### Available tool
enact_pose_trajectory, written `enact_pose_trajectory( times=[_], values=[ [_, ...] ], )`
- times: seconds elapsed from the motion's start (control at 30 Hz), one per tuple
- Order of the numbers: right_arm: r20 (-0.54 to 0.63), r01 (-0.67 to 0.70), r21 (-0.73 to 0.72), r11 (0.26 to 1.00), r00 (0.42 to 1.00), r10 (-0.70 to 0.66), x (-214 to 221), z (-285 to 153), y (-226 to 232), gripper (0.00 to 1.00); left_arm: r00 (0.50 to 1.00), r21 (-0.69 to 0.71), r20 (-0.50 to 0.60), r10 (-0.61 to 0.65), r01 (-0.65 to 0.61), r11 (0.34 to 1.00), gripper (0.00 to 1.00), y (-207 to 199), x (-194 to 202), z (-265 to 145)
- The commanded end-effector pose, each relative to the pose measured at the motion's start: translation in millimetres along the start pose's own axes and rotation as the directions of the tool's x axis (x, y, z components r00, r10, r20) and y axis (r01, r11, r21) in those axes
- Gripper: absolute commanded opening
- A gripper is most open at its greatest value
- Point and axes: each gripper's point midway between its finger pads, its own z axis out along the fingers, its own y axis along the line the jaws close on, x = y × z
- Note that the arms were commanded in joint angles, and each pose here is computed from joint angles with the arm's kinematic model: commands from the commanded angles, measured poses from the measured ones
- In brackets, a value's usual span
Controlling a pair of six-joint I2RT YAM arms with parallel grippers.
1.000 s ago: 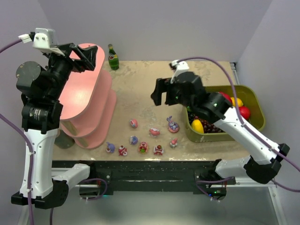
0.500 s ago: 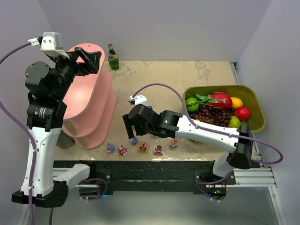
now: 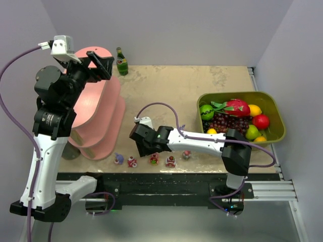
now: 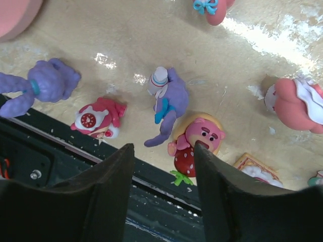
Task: Place and organize the plastic toys onto the shelf
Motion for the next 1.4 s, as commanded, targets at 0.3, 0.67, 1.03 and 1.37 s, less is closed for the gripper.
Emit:
enact_pose_trajectory(
  times=[0.3, 0.67, 1.03, 1.37],
  values=[
    [0.082, 0.014, 0.008, 1.000, 0.996, -0.014, -12.5, 20.5, 5.5, 0.39, 1.000, 0.001, 0.027, -0.008, 0.008, 1.000, 1.00, -2.6, -7.2, -6.3],
    [0.156, 0.200, 0.101, 0.975, 0.964, -0.214, -31.9, 23.6, -15.9, 0.00, 1.000, 0.101, -0.018, 0.009, -0.007, 0.995, 1.00, -18.2, 4.0, -4.9],
    [0.252, 0.404, 0.301, 0.864, 0.840, -0.480, -84.9, -5.0, -64.4, 0.00, 0.996, 0.208, -0.092, 0.016, 0.003, 0.978, 1.00, -35.0, 20.9, -2.6],
    [0.247, 0.579, 0.279, 0.766, 0.728, -0.640, -108.0, -10.0, -90.0, 0.00, 0.988, 0.214, -0.155, 0.015, 0.019, 0.977, 1.00, -35.4, 32.8, 3.6]
  ],
)
